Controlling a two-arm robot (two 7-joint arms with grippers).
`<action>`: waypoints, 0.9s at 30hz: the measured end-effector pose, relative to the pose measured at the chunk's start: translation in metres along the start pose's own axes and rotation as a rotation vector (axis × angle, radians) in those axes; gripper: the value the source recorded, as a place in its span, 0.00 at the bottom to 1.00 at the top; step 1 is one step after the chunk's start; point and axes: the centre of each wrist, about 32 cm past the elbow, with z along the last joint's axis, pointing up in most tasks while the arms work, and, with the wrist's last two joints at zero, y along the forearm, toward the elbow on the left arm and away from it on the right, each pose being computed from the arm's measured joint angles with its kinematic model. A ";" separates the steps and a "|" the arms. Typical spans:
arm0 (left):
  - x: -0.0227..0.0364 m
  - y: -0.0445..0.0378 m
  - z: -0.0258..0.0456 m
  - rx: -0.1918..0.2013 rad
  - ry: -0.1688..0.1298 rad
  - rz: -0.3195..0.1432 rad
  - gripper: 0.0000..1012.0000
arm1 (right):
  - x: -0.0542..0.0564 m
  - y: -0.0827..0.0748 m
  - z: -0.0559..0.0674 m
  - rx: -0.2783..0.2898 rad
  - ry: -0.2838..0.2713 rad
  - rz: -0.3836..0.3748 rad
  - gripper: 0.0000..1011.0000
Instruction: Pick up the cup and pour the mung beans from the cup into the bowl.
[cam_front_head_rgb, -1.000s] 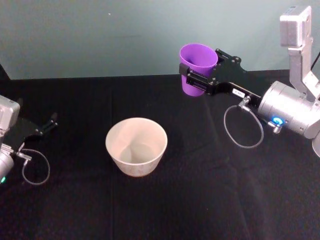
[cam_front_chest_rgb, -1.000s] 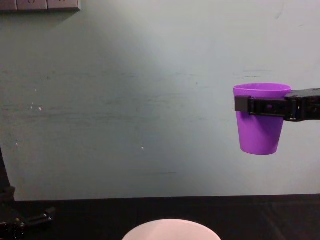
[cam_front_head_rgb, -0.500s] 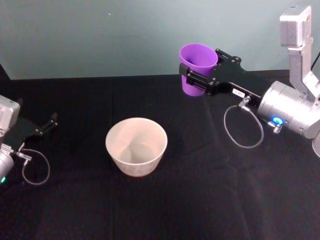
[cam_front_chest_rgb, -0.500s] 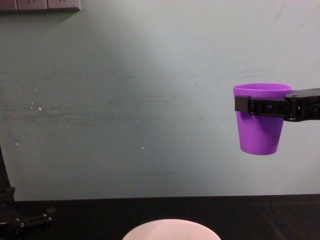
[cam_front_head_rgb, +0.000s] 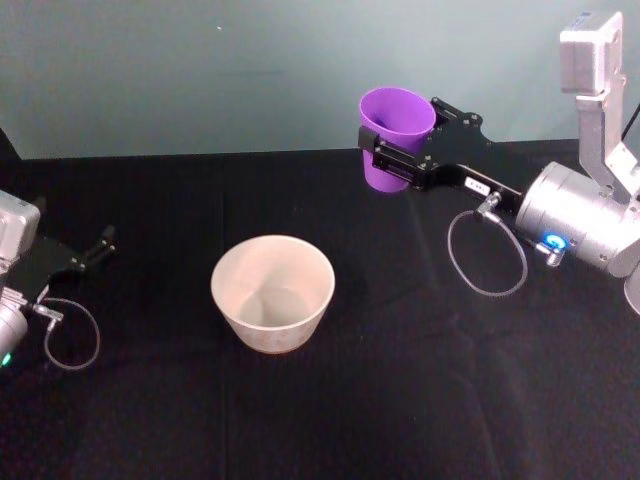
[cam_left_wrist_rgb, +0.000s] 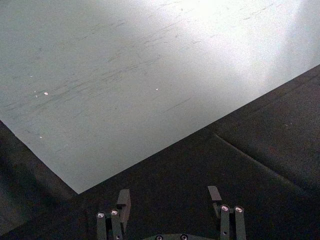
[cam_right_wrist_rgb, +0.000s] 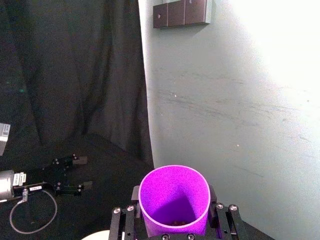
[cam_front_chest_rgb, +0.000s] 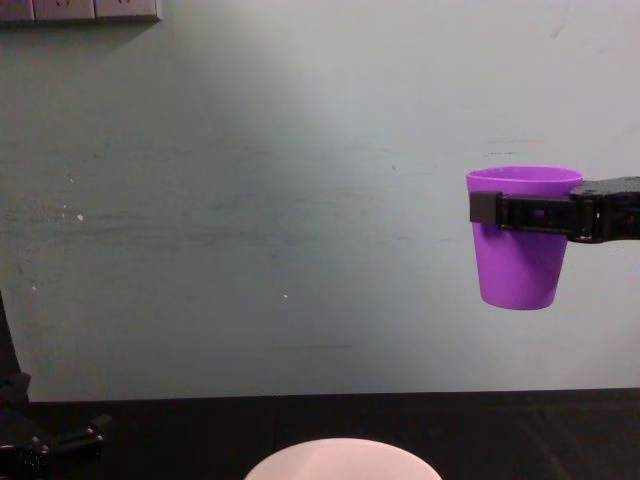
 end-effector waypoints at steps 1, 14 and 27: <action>0.0000 0.0000 0.0000 0.000 0.000 0.000 0.99 | 0.000 0.000 0.000 0.000 0.000 0.000 0.73; 0.0000 0.0000 0.0000 0.000 0.000 0.000 0.99 | 0.000 0.000 0.000 0.000 0.000 0.000 0.73; 0.0000 0.0000 0.0000 0.000 0.000 0.000 0.99 | 0.000 0.000 0.000 0.000 0.000 0.000 0.72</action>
